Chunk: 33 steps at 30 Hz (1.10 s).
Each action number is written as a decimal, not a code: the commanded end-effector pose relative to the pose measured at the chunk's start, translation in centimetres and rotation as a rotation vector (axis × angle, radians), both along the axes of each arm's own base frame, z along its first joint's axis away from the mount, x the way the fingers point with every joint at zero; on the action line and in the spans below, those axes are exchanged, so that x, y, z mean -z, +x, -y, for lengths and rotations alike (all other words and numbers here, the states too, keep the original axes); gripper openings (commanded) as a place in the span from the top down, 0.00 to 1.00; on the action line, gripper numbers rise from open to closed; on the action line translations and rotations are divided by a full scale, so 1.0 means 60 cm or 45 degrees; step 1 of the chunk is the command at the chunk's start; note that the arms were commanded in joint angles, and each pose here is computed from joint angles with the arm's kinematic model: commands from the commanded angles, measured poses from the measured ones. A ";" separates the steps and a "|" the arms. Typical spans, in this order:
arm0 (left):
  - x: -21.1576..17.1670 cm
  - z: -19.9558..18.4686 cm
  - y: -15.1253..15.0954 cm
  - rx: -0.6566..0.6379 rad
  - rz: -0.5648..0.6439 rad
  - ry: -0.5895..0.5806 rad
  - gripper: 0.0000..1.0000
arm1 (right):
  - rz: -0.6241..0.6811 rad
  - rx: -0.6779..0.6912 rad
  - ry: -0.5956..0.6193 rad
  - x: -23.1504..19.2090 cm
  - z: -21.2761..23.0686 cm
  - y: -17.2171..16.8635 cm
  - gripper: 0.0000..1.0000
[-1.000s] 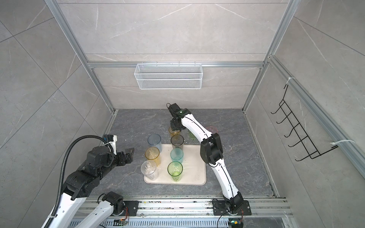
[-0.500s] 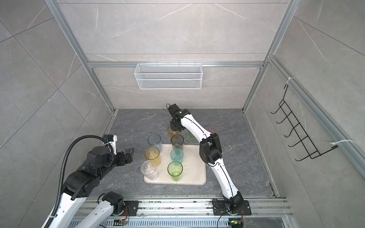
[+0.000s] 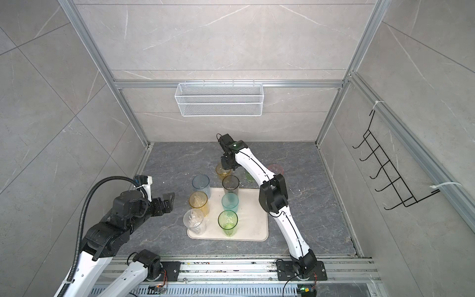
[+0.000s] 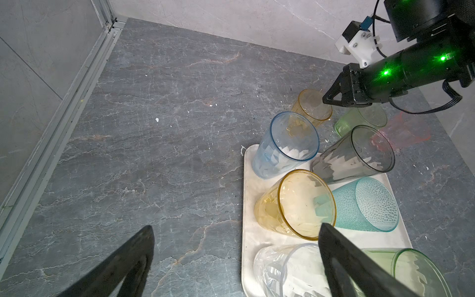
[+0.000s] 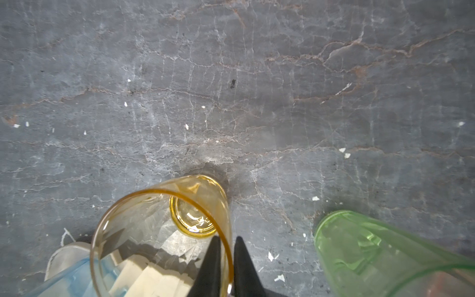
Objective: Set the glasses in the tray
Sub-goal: 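Lower the right gripper onto the amber cup's rim and close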
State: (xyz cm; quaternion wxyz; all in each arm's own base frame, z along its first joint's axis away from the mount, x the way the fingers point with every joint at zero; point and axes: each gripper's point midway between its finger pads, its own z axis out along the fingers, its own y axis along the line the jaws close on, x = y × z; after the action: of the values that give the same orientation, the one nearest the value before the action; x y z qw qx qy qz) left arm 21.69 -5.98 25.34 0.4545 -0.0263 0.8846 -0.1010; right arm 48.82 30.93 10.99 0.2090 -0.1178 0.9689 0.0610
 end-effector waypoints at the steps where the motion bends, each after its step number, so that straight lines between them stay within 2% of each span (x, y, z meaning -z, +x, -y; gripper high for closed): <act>1: -0.010 -0.001 0.005 -0.020 0.030 -0.025 0.00 | -0.043 0.014 -0.017 0.017 0.004 -0.004 0.88; 7: -0.010 0.000 0.005 -0.017 0.031 -0.025 0.00 | -0.047 0.014 -0.018 0.014 0.006 -0.005 0.90; 13: -0.010 -0.001 0.005 -0.018 0.032 -0.026 0.00 | -0.038 0.004 -0.011 0.004 0.004 -0.006 0.96; 33: -0.008 -0.001 0.006 -0.019 0.026 -0.021 0.00 | -0.048 0.021 -0.010 0.018 0.002 -0.002 0.91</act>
State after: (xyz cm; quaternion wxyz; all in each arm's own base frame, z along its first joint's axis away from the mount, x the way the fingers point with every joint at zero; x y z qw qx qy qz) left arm 21.69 -5.98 25.34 0.4545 -0.0263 0.8846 -0.1010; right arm 48.65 30.90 11.13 0.2040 -0.1184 0.9699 0.0606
